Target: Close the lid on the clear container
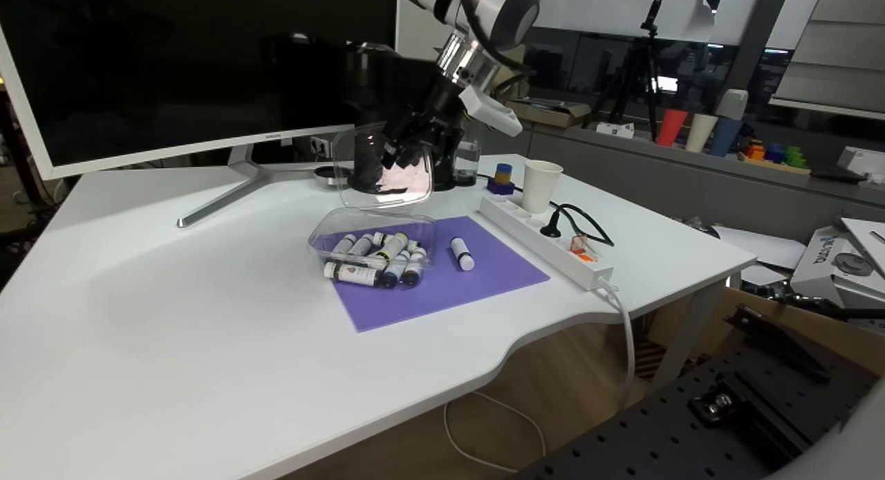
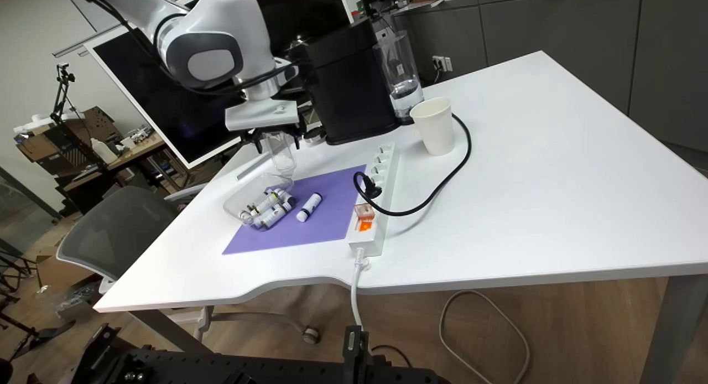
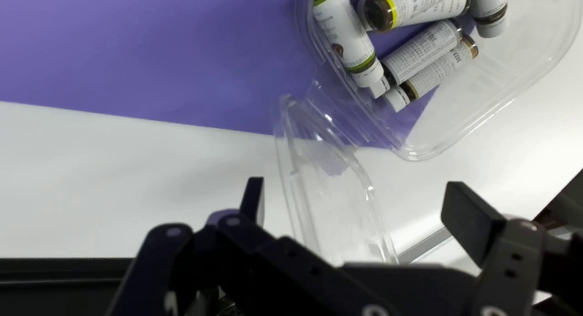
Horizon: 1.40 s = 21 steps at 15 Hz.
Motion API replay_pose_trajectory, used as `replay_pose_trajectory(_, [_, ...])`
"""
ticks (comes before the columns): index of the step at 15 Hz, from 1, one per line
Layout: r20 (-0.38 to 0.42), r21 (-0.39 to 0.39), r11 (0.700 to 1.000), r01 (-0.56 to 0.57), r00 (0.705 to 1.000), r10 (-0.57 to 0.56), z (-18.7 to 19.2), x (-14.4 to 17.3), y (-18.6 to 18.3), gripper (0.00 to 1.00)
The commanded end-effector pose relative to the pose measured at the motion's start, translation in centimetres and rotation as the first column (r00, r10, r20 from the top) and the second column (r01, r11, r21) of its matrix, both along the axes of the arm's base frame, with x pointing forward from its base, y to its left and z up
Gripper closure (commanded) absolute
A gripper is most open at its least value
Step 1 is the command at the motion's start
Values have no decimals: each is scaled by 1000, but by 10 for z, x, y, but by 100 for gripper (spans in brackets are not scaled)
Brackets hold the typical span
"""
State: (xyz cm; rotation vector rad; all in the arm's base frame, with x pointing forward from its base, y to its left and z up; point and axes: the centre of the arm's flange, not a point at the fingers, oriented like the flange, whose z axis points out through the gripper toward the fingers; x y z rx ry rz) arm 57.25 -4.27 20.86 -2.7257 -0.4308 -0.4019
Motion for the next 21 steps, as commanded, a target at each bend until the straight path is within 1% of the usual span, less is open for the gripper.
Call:
replay_pose_trajectory(1, [35, -6, 998, -60, 998, 60, 13, -5, 5, 0])
replay_pose_trajectory(4, [48, 23, 992, -122, 992, 121, 15, -4, 14, 0])
replay_pose_trajectory(5, [51, 47, 988, -145, 988, 143, 46, -37, 37, 0])
replay_pose_trajectory(7, [53, 60, 981, -187, 982, 184, 59, -47, 47, 0])
replay_pose_trajectory(8, [52, 62, 976, -207, 978, 204, 67, -52, 51, 0])
replay_pose_trajectory(11, [41, 36, 965, -262, 965, 260, 88, -67, 61, 0])
replay_pose_trajectory(12, [27, 23, 966, -257, 966, 256, 93, -71, 62, 0])
replay_pose_trajectory(14, [-13, -1, 972, -237, 971, 237, 99, -81, 60, 0])
replay_pose_trajectory(16, [-57, -28, 982, -188, 981, 187, 102, -89, 56, 0])
replay_pose_trajectory(18, [-95, -67, 992, -110, 990, 103, 103, -96, 49, 0])
replay_pose_trajectory(21, [-133, -140, 990, 10, 991, -28, 105, -105, 40, 0])
